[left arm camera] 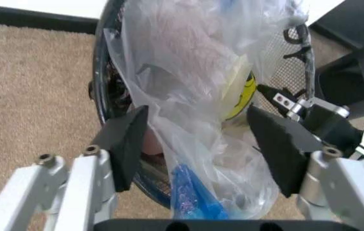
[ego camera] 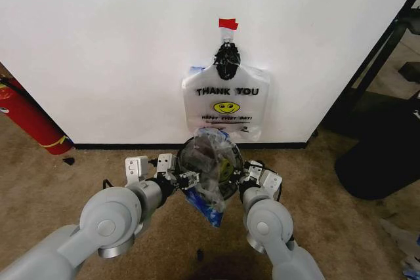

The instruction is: Pick up the garbage bag from the wall and place it over the trash bin.

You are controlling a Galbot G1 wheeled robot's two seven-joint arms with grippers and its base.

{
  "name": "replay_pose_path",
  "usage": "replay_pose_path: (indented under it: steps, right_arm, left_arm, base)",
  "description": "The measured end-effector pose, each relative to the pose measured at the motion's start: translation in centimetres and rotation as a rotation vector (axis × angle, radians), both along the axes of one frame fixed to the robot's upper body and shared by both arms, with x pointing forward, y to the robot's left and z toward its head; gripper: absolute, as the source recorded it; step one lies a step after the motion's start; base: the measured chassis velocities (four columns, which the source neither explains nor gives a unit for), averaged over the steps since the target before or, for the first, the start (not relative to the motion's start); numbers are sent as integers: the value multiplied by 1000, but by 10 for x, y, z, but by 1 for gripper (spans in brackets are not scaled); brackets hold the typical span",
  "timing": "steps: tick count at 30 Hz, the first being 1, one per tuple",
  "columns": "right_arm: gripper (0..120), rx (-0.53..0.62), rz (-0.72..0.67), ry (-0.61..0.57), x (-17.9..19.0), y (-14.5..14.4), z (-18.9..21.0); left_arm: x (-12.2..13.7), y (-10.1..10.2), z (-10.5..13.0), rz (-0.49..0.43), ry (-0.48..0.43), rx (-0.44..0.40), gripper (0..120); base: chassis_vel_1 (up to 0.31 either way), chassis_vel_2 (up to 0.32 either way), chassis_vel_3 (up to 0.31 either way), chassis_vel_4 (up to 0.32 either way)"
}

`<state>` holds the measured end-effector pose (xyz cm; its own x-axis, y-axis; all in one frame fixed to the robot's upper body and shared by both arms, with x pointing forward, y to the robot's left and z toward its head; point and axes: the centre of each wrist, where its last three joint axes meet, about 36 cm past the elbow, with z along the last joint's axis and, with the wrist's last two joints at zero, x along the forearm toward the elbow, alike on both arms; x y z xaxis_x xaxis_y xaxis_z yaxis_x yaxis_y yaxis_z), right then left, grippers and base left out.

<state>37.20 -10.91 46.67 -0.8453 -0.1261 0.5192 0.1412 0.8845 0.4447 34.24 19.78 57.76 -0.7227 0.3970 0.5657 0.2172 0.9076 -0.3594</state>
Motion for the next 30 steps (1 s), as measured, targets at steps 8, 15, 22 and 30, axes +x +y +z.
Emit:
replay_pose_path:
  steps: [8,15,22,30]
  right_arm:
    - [0,2,0,0,1,1,0]
    - [0,5,3,0,-1,2,1]
    - [0,5,2,-1,-2,1,1]
    - [0,4,3,-1,-3,1,1]
  left_arm:
    - [-6,3,4,-7,3,-2,50]
    - [-5,-2,-2,-14,18,0,48]
    - [-2,-4,-8,-10,29,5,46]
    - [-1,-6,-12,-8,36,4,45]
  base:
    - [0,0,0,0]
    - [0,0,0,0]
    - [0,0,0,0]
    - [0,0,0,0]
